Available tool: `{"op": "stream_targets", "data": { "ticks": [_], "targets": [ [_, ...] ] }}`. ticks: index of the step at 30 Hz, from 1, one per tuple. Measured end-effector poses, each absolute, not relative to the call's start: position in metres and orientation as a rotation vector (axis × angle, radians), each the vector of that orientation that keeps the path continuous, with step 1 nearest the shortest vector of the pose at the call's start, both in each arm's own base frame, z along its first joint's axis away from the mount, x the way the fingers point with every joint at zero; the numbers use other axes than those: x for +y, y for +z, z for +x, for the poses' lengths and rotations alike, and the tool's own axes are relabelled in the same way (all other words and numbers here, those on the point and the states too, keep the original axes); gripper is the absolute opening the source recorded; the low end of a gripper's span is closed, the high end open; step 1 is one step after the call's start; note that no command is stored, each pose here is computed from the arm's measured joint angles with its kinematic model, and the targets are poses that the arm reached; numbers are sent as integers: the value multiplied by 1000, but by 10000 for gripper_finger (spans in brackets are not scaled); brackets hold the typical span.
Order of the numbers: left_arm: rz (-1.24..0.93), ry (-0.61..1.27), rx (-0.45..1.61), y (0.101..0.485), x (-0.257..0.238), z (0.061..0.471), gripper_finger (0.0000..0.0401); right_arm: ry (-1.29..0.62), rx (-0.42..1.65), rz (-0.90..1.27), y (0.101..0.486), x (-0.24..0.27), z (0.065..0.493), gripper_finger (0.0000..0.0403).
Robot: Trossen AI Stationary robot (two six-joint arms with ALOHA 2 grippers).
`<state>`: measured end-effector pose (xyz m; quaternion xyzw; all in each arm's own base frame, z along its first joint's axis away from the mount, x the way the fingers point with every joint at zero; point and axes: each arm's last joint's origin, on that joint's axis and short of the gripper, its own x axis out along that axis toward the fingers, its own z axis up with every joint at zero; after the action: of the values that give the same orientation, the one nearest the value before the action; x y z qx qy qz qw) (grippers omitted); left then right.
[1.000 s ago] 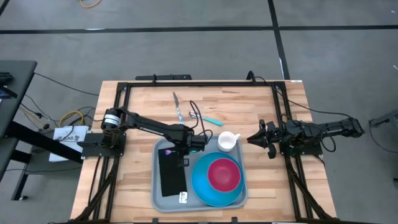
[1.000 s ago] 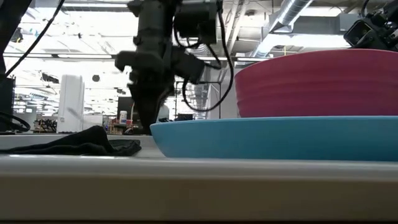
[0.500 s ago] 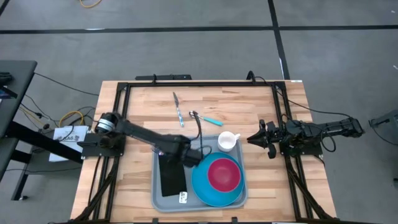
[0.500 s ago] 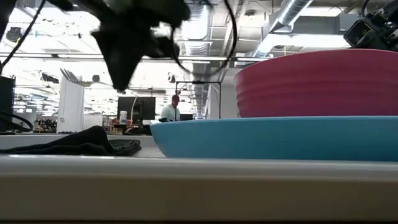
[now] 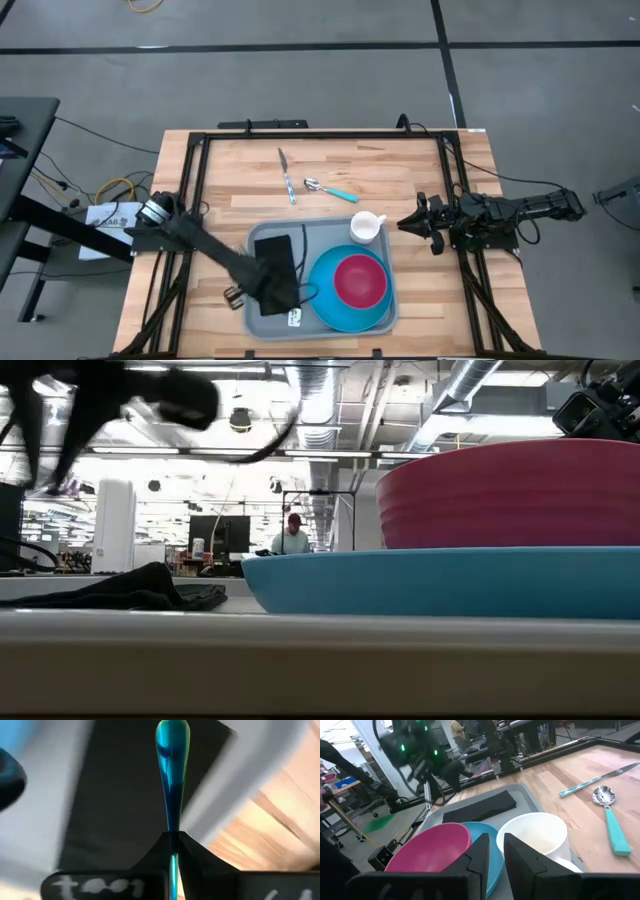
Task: Set up tray
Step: Put the blue fork on the black napkin
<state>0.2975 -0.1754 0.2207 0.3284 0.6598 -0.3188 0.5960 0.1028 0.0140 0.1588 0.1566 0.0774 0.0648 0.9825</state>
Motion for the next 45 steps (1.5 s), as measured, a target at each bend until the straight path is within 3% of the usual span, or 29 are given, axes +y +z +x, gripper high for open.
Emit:
{"op": "stream_targets", "data": {
  "ticks": [5, 15, 23, 34, 45],
  "targets": [
    [956, -849, 1513, 193, -197, 269, 0, 130, 156, 315, 159, 14, 103, 51],
    [1182, -924, 1335, 181, -211, 240, 0, 131, 156, 315, 159, 14, 103, 51],
    [1210, -900, 1209, 182, -212, 254, 0, 131, 156, 315, 159, 14, 103, 51],
    [1150, -899, 1224, 178, -187, 273, 0, 130, 155, 315, 159, 14, 103, 51],
    [1120, -907, 1248, 154, -179, 265, 0, 130, 156, 315, 159, 14, 103, 51]
  ]
}}
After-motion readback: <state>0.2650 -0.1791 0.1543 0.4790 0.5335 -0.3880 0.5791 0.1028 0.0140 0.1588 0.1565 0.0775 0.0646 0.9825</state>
